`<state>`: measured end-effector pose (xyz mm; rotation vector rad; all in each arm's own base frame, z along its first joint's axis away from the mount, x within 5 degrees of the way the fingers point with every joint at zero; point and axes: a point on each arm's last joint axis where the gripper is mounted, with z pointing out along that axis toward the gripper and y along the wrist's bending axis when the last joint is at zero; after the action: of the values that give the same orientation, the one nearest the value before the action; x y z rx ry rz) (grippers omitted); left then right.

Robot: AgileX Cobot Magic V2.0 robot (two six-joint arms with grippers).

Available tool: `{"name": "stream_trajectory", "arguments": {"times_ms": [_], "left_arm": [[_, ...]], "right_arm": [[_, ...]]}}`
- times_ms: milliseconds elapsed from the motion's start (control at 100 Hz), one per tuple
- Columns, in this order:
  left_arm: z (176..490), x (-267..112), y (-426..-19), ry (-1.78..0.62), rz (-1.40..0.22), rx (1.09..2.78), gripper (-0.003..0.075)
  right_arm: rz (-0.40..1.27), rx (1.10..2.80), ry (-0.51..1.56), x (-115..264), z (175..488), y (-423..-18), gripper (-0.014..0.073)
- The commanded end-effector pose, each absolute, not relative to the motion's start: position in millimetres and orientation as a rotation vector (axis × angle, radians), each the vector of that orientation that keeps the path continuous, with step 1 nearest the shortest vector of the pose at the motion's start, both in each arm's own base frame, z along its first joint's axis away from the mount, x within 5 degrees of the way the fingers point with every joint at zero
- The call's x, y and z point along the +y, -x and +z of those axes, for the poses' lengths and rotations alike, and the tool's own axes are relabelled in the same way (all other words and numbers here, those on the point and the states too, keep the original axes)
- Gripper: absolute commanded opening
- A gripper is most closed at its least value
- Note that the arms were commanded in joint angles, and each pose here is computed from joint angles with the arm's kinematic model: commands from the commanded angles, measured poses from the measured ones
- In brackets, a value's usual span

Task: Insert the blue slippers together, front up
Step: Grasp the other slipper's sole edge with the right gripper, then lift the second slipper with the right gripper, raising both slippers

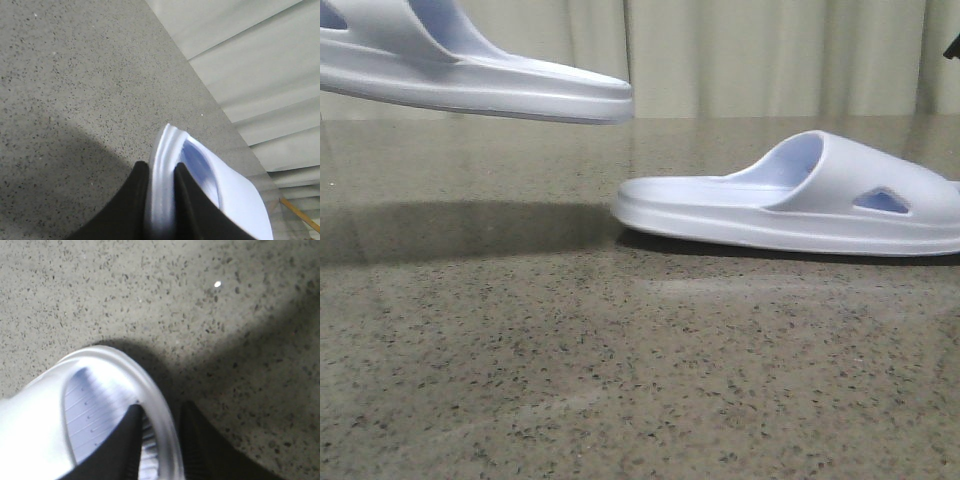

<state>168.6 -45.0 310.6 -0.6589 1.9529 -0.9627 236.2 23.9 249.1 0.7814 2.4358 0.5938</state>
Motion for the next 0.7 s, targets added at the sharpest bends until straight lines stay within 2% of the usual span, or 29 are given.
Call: {"name": "stream_trajectory", "arguments": {"times_ms": [0, 100, 470, 690], "left_arm": [[327, -43, -170, 0.665, -0.979, 1.864, 0.0016], [327, -43, -170, 0.665, -0.979, 1.864, 0.0016], [327, -43, -170, 0.665, -0.979, 1.865, 0.0016], [327, -43, -170, 0.664, -0.980, 1.866, 0.0016]], "right_arm": [[0.584, 2.335, -0.738, 22, 264, -242, -0.0026], [0.578, 2.313, -0.736, 21, 265, -244, -0.0108], [0.585, 2.120, -0.744, 16, 280, -254, -0.0107], [0.609, 1.979, -0.670, 15, 322, -253, -0.0107]]}}
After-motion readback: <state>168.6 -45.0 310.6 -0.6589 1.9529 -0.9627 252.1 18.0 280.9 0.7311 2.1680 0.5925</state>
